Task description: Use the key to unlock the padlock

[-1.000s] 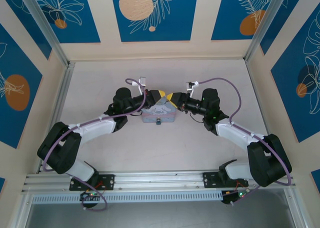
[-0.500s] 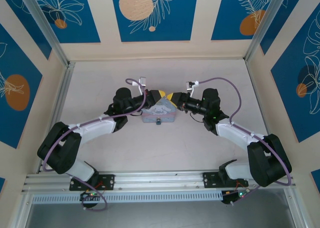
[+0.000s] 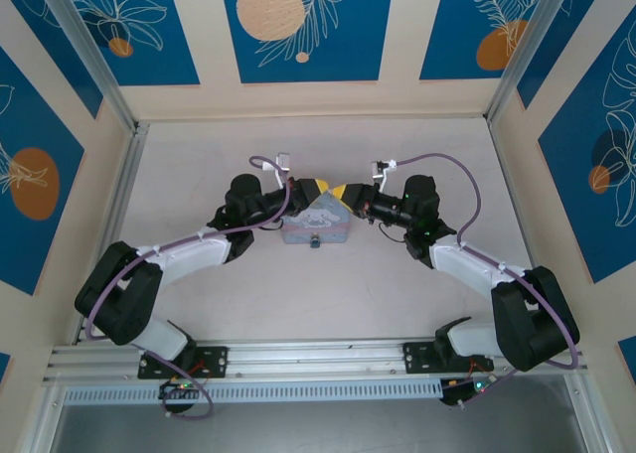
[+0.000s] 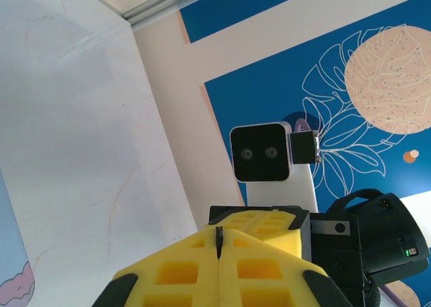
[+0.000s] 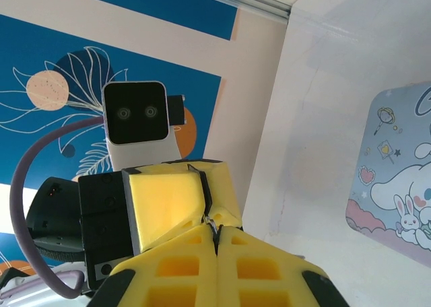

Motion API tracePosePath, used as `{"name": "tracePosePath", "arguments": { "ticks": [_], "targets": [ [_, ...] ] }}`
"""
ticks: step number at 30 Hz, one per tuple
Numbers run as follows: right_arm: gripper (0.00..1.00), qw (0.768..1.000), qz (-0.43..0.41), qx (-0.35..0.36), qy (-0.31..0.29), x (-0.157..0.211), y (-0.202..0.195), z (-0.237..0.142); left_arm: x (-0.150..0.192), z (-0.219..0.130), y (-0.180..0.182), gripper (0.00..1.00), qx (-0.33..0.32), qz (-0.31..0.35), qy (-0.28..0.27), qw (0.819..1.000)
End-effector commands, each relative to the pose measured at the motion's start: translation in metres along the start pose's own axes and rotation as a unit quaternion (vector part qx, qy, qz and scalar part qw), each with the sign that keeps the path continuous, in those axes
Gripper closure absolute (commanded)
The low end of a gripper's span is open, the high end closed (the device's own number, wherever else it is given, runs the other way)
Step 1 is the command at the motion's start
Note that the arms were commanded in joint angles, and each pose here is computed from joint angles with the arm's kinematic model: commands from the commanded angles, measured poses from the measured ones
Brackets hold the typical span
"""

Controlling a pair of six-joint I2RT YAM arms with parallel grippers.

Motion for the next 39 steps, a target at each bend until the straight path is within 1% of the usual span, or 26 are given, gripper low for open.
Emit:
{"name": "tracePosePath", "arguments": {
  "ticks": [1, 3, 9, 12, 16, 21, 22, 26, 29, 31, 32, 34, 37, 39],
  "targets": [
    [0.98, 1.0, -0.016, -0.02, 0.01, 0.002, 0.01, 0.0, 0.002, 0.006, -0.01, 1.0, 0.017, 0.009, 0.009, 1.0],
    [0.9, 1.0, -0.016, -0.02, 0.012, 0.002, 0.01, 0.0, 0.001, 0.006, -0.011, 1.0, 0.017, 0.01, 0.008, 1.0],
    [0.89, 1.0, -0.016, -0.016, 0.009, 0.0, 0.011, 0.001, 0.001, 0.006, -0.012, 1.0, 0.018, 0.011, 0.009, 1.0],
    [0.91, 1.0, -0.014, -0.015, 0.01, -0.001, 0.011, 0.002, 0.001, 0.007, -0.012, 1.0, 0.018, 0.012, 0.01, 1.0],
    [1.0, 1.0, -0.016, -0.018, 0.013, -0.001, 0.012, 0.003, 0.002, 0.007, -0.012, 1.0, 0.017, 0.009, 0.013, 1.0],
    [1.0, 1.0, -0.015, -0.017, 0.012, 0.0, 0.009, 0.002, 0.003, 0.007, -0.009, 1.0, 0.008, 0.006, 0.015, 1.0],
    [1.0, 1.0, -0.012, -0.014, 0.009, 0.0, 0.006, 0.001, 0.002, 0.006, -0.009, 0.98, 0.005, 0.005, 0.014, 1.0],
    [1.0, 1.0, 0.005, 0.001, -0.002, 0.0, -0.007, -0.005, -0.006, -0.002, -0.013, 0.61, -0.011, 0.017, 0.0, 1.0],
    [1.0, 1.0, 0.018, 0.012, -0.009, 0.0, -0.017, -0.011, -0.009, -0.015, -0.015, 0.34, -0.037, 0.035, -0.007, 0.999],
    [1.0, 0.999, 0.023, 0.02, -0.011, 0.002, -0.022, -0.015, -0.006, -0.026, -0.015, 0.23, -0.056, 0.05, -0.004, 0.997],
    [1.0, 0.999, 0.027, 0.027, -0.013, 0.003, -0.026, -0.018, -0.002, -0.033, -0.012, 0.18, -0.07, 0.055, 0.001, 0.996],
    [1.0, 0.998, 0.033, 0.041, -0.016, 0.004, -0.033, -0.023, 0.007, -0.045, -0.007, 0.12, -0.094, 0.067, 0.013, 0.993],
    [1.0, 0.997, 0.041, 0.062, -0.023, 0.007, -0.043, -0.03, 0.029, -0.064, 0.01, 0.06, -0.137, 0.09, 0.043, 0.985],
    [1.0, 0.995, 0.048, 0.079, -0.03, 0.007, -0.051, -0.034, 0.045, -0.074, 0.023, 0.05, -0.158, 0.095, 0.058, 0.981]
  ]
}}
Point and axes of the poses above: each hand's point on the last joint's axis, 136 mm out from that joint toward the fingers, its own z axis out along the fingers, its own y axis along the line the jaws close on, x = y × z, the point moved 2 cm from there along -z, back along the fingers, and after that the axes turned 14 degrees about z, right-handed, at the moved point
